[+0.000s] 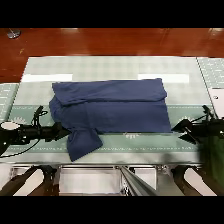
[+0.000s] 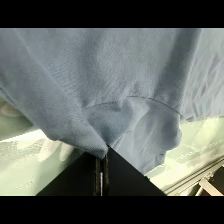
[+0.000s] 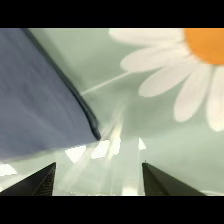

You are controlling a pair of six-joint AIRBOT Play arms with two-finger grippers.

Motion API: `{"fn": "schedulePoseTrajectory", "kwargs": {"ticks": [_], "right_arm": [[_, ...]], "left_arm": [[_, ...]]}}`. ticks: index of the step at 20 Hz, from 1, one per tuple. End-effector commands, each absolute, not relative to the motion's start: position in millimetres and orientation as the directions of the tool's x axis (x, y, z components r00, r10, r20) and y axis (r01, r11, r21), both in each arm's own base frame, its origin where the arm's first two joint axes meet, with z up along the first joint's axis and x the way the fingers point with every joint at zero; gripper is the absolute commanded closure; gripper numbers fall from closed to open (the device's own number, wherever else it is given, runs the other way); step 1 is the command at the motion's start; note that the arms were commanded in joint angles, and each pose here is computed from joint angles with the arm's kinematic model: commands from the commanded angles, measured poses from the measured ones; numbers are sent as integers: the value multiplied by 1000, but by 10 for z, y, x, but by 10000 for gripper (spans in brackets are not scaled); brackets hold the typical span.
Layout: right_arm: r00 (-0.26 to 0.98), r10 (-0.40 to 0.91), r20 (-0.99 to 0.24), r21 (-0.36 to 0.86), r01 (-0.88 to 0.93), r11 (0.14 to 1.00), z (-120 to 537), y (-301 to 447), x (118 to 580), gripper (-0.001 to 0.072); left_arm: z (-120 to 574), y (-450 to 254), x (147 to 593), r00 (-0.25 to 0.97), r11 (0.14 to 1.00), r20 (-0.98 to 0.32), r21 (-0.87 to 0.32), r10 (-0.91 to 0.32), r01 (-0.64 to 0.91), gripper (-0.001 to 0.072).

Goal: Fold the shirts.

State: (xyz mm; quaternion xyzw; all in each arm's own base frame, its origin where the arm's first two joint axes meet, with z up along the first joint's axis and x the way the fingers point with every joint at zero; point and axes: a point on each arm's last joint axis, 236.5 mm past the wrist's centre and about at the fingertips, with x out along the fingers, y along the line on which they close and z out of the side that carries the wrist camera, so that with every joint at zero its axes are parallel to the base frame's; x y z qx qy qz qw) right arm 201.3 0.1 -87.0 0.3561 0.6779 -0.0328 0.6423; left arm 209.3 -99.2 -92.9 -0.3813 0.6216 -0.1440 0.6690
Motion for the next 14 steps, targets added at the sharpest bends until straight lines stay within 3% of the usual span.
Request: {"fn": "schedulePoseTrajectory", "kwargs": {"ticks": [1, 4, 7, 12, 13, 14], "right_arm": [[25, 456, -889, 413, 472, 779, -992, 157, 2074, 97], [143, 509, -849, 508, 486, 711, -899, 200, 2544, 97], [160, 588, -793, 580, 491, 650, -909, 415, 2771, 98], [119, 575, -809, 554, 478, 681, -1087, 608, 2810, 115], [117, 575, -810, 553, 479, 682, -1088, 607, 2805, 171], [108, 571, -814, 547, 475, 689, -1097, 592, 2784, 315]], "left_arm": [[-901, -1011, 2125, 198, 658, -712, -700, -674, -277, 684], [-921, -975, 2182, 222, 664, -720, -693, -657, -281, 683], [-930, -953, 2218, 237, 667, -724, -689, -648, -284, 683], [-924, -953, 2234, 244, 663, -722, -692, -648, -286, 683], [-918, -956, 2243, 248, 659, -719, -695, -649, -287, 683], [-914, -959, 2247, 249, 657, -717, -696, -651, -288, 683]]}}
